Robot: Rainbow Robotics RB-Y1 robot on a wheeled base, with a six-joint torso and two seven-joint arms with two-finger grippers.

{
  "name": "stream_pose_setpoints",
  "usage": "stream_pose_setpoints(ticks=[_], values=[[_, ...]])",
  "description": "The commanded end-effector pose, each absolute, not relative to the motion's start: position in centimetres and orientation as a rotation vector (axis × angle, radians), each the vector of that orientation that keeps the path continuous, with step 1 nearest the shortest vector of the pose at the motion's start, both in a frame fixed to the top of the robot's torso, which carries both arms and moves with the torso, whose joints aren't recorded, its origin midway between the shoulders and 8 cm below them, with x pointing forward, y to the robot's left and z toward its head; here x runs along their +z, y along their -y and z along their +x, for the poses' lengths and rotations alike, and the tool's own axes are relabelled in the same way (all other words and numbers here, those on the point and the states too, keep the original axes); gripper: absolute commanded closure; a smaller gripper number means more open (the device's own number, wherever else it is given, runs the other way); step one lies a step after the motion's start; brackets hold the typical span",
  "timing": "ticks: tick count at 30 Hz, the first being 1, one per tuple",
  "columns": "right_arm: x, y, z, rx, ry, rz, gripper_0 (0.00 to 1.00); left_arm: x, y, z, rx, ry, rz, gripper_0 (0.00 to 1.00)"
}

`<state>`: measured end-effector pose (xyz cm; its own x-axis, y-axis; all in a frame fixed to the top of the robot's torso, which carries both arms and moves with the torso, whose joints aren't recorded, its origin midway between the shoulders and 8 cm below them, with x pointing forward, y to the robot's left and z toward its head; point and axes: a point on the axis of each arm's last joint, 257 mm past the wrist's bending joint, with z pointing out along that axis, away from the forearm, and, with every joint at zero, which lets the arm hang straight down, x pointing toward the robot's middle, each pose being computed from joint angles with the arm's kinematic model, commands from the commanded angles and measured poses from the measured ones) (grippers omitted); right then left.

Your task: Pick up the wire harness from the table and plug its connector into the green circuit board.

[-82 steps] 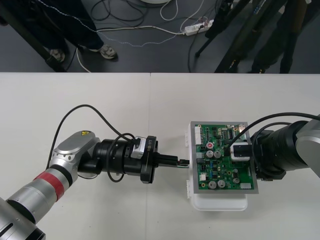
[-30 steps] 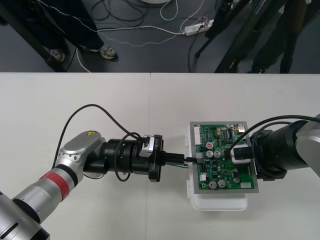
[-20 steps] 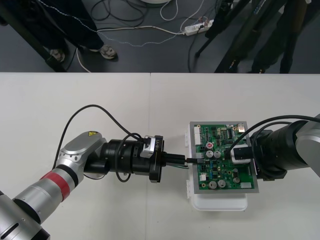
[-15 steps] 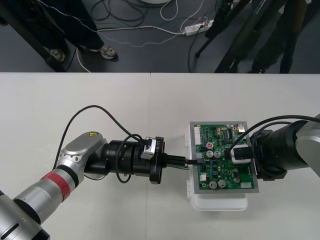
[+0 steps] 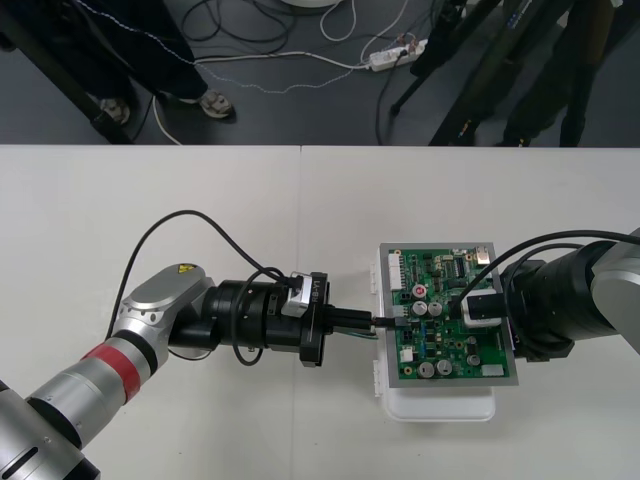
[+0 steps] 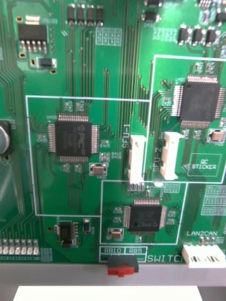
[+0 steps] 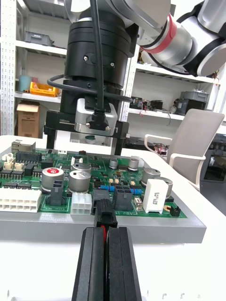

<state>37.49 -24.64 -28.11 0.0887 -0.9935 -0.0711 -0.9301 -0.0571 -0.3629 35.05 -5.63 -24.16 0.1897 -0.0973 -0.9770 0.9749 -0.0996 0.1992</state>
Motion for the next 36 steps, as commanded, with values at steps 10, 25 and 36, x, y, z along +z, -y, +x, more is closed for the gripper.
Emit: stream_pose_setpoints(ticks=[10,25,36], values=[[-27.28,22.33,37.44,-0.238,-1.858,-2.059,0.0,-21.68,8.6,34.96,-1.208,-0.897,1.307,1.0],[-27.23,22.49,37.53,-0.245,-1.86,-2.058,0.0,-22.01,8.74,34.88,-1.206,-0.904,1.314,1.0],[-27.25,22.3,37.43,-0.234,-1.86,-2.056,0.0,-22.18,8.85,35.06,-1.197,-0.912,1.315,1.0]])
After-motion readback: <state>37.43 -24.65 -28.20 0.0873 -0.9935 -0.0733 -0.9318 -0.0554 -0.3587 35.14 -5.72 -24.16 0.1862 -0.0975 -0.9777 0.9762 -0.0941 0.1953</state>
